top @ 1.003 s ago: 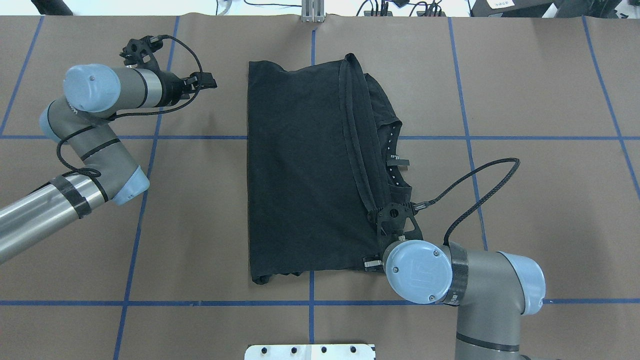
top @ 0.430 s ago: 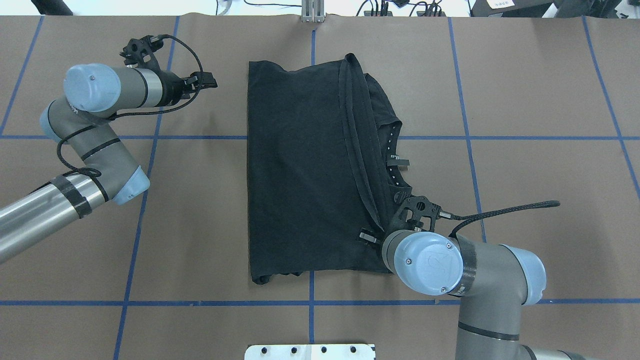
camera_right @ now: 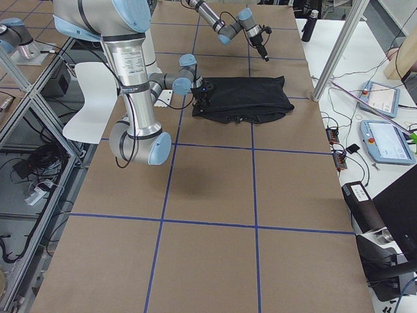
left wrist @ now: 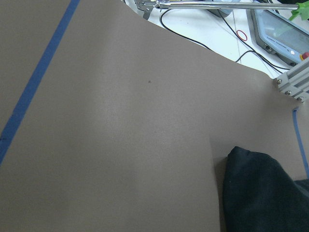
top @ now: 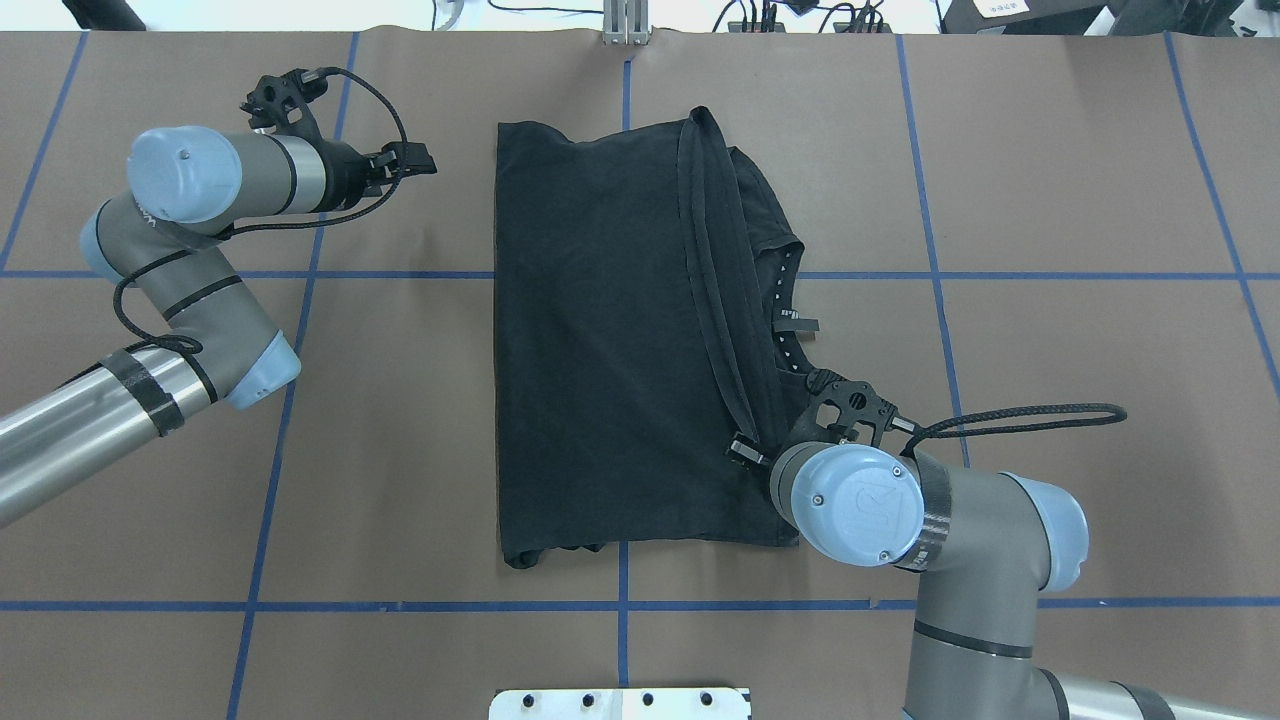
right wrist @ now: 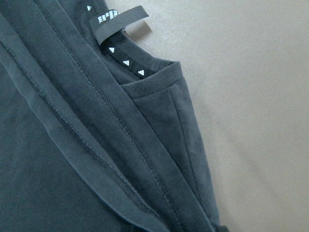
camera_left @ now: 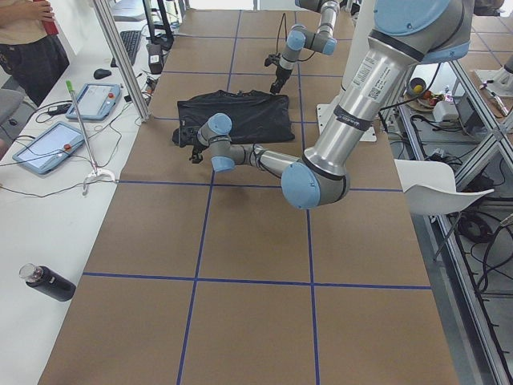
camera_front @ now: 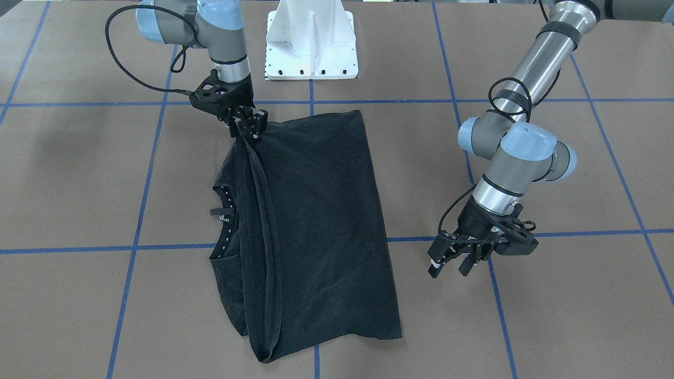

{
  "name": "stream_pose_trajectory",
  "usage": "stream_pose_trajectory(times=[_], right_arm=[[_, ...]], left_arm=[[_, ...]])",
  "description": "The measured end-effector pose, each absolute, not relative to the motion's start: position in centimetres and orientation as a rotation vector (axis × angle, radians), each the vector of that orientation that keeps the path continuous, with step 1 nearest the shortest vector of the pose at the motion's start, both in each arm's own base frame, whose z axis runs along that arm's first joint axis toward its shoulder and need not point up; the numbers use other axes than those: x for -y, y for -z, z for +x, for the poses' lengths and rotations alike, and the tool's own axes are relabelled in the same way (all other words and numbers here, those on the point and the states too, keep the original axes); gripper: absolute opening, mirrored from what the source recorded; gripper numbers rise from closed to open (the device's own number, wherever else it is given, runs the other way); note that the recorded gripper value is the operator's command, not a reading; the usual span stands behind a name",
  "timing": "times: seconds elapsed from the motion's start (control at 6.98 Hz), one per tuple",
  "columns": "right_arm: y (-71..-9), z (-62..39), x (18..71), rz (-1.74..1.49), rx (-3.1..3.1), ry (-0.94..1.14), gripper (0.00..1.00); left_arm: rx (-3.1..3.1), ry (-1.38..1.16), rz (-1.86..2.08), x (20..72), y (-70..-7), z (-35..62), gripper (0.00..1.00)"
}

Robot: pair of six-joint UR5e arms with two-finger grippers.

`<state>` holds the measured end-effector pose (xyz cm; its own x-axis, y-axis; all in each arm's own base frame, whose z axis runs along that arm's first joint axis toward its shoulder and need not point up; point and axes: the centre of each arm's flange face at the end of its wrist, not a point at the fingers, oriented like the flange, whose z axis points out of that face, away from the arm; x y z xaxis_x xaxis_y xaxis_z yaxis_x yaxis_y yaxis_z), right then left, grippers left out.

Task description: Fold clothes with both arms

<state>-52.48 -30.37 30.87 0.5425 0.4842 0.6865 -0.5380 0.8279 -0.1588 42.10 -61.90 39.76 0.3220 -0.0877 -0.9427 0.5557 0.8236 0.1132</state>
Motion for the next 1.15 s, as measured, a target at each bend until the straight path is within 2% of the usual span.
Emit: stream_pose_trajectory(times=[0.72,1.15], right_arm=[[-31.84,-53.16,30.78,0.065,0.767,-0.61,0.67],[-32.04,-53.59,30.55,0.063,0.762,-0.608,0.66]], left_arm=[[-1.179,0.451,0.458,61.9,-39.73,42.1,0.91],[-1.18,0.451,0.458,61.88,-39.66,42.13,0.91]])
